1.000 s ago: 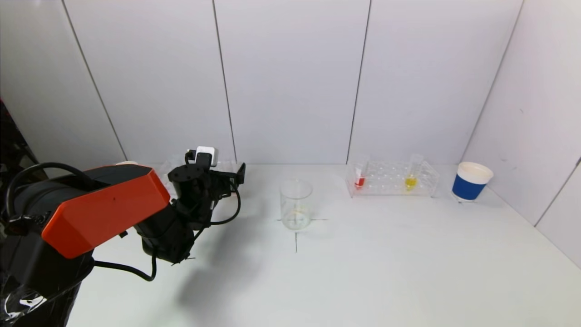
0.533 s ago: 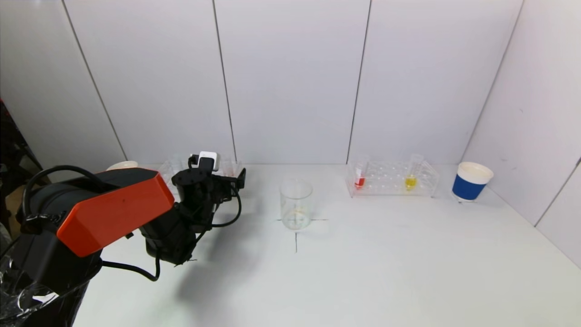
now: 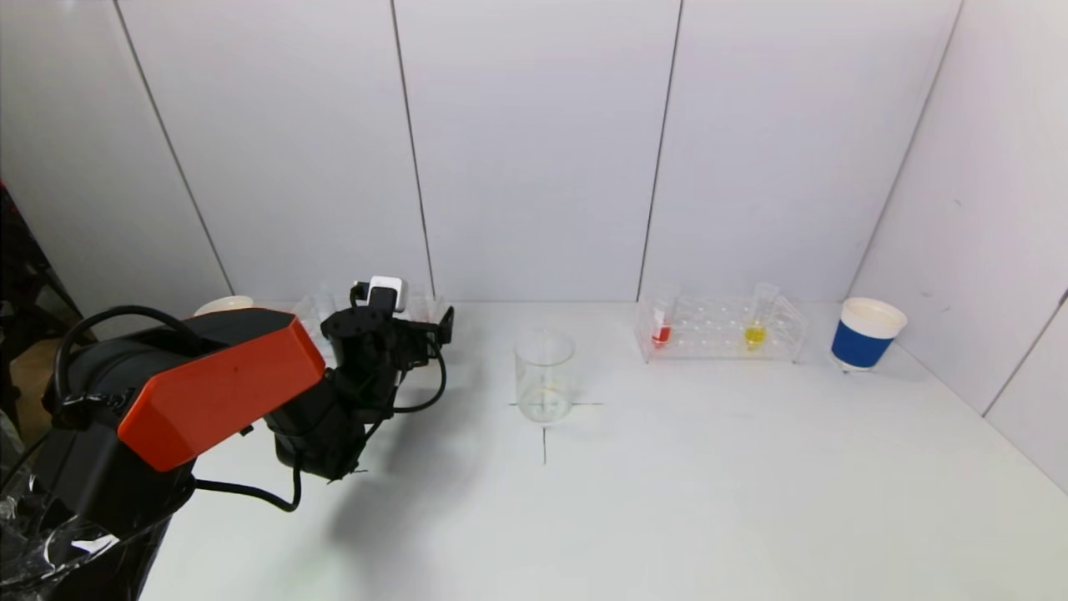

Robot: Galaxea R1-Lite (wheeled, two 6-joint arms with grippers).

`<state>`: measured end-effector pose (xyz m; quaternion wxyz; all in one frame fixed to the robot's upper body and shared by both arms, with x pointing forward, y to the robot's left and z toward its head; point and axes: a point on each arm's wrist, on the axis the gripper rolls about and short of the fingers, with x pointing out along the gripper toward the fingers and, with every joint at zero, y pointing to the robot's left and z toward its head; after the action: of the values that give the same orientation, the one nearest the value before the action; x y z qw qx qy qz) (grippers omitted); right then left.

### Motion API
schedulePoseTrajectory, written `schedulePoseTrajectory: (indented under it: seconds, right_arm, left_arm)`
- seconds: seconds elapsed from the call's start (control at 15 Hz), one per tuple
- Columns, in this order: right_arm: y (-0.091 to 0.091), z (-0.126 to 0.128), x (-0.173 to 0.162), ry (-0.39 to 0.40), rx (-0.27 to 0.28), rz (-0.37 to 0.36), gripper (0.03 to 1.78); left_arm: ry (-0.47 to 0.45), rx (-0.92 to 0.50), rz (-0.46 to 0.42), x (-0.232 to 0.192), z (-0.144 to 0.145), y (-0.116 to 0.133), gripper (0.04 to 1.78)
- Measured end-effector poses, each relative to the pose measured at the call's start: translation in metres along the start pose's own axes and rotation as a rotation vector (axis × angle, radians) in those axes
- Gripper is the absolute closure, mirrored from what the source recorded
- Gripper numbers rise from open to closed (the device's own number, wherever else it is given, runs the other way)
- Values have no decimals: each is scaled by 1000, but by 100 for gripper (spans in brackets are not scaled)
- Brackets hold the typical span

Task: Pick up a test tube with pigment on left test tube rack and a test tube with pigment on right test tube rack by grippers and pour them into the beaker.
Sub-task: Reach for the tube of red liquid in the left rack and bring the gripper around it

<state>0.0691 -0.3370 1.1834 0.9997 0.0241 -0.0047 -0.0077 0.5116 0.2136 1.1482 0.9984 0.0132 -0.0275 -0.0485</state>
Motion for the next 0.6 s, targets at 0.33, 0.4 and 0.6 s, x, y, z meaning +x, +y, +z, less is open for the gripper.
schedulePoseTrajectory:
  seconds: [0.33, 0.4, 0.6]
  right_arm:
    - [0, 0, 0, 0, 0, 0, 4]
    - [0, 0, 0, 0, 0, 0, 4]
    - [0, 0, 0, 0, 0, 1, 4]
  left_arm:
    - [-16, 4, 11, 6, 1, 3, 5]
    - [-19, 8, 14, 7, 1, 4, 5]
    - [-27, 11, 23, 11, 0, 7, 5]
